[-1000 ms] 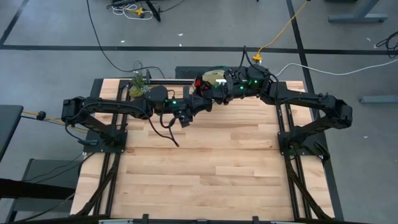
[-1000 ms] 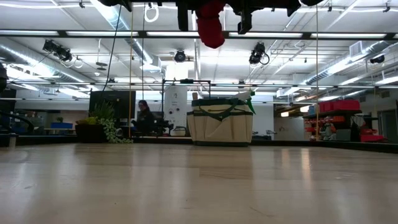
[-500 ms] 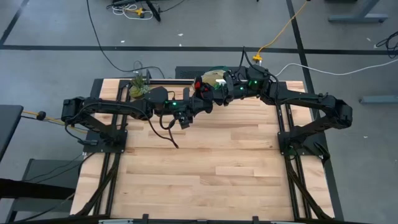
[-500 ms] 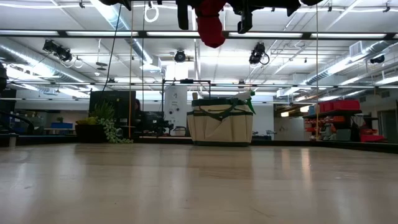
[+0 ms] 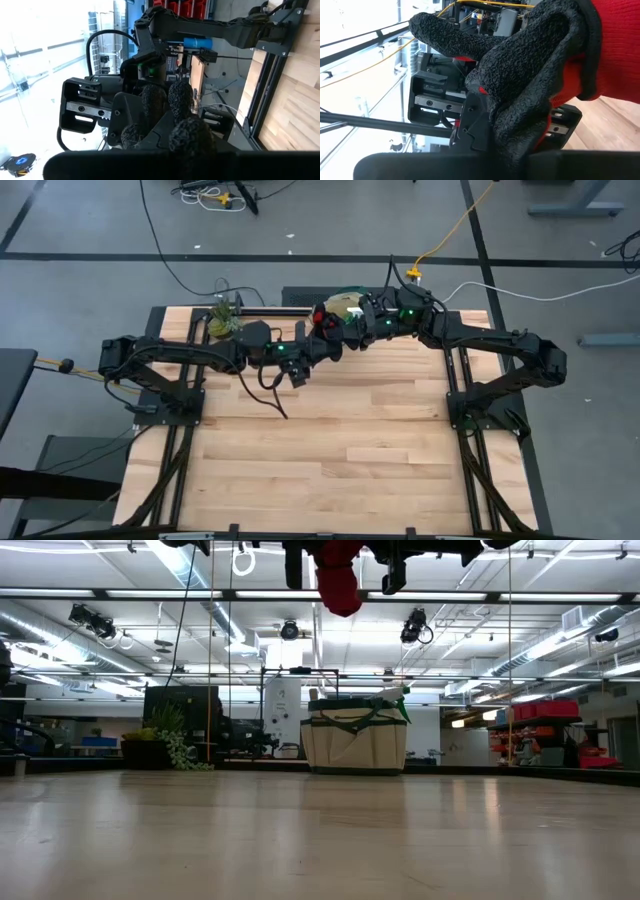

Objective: Pick & Place Garden tools in Gardening bag
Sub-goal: Put the red gloves into the white gardening bag

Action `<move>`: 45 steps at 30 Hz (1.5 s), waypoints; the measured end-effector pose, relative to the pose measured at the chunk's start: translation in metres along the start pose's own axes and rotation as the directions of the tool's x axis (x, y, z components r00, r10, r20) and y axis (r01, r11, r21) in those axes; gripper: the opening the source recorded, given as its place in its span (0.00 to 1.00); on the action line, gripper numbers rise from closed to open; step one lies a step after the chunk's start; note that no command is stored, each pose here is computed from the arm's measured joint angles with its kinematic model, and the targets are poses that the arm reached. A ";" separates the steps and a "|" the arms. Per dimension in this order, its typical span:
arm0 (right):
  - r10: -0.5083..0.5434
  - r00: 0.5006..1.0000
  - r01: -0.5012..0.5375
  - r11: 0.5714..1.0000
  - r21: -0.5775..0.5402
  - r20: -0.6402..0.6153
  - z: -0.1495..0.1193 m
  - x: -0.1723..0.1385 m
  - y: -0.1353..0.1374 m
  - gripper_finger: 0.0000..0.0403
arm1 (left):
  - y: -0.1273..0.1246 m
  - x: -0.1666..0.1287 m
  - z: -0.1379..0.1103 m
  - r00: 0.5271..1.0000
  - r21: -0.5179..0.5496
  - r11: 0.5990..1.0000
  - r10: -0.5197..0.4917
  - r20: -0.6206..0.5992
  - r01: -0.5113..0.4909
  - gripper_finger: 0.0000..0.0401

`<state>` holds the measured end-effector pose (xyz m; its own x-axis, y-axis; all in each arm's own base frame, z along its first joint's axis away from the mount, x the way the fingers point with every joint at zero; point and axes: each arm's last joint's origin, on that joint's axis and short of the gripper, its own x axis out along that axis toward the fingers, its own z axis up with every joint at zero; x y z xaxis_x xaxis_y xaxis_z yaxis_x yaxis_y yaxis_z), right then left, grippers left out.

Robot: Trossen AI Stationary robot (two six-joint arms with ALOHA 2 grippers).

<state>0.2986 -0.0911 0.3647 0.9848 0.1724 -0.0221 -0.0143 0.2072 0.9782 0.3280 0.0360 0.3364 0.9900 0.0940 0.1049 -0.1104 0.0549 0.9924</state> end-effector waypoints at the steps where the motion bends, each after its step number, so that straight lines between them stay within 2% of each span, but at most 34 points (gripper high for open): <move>1: 0.000 1.000 0.000 1.000 0.000 0.000 0.000 0.000 0.000 0.09 | 0.000 0.000 0.001 1.000 0.000 1.000 -0.002 0.000 0.002 0.02; 15: -0.033 0.999 0.035 0.998 0.056 -0.031 -0.001 0.000 -0.004 0.32 | -0.001 0.000 0.001 1.000 -0.036 0.999 -0.005 -0.012 0.005 0.02; 19: -0.032 0.999 0.034 0.998 0.059 -0.035 -0.001 -0.001 -0.004 0.36 | 0.000 0.000 0.000 1.000 -0.081 0.997 -0.003 -0.027 0.001 0.02; 35: -0.026 0.999 0.028 0.998 0.052 -0.042 0.006 -0.014 0.001 0.34 | 0.001 -0.001 -0.002 0.997 -0.106 0.994 0.004 -0.082 -0.012 0.02; 42: -0.137 0.991 0.137 0.990 0.037 -0.015 0.002 -0.034 0.002 0.32 | 0.000 -0.001 -0.002 0.996 -0.106 0.994 -0.004 -0.094 -0.006 0.02; 45: -0.149 0.989 0.149 0.989 0.015 -0.002 0.002 -0.042 0.005 0.32 | 0.000 -0.001 -0.002 0.996 -0.106 0.994 -0.004 -0.094 -0.006 0.02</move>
<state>0.2572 -0.0991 0.3714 0.9756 0.1414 -0.1682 0.1354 0.2164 0.9669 0.3272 0.0379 0.3360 0.9779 0.1869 0.0942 -0.1248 0.1597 0.9792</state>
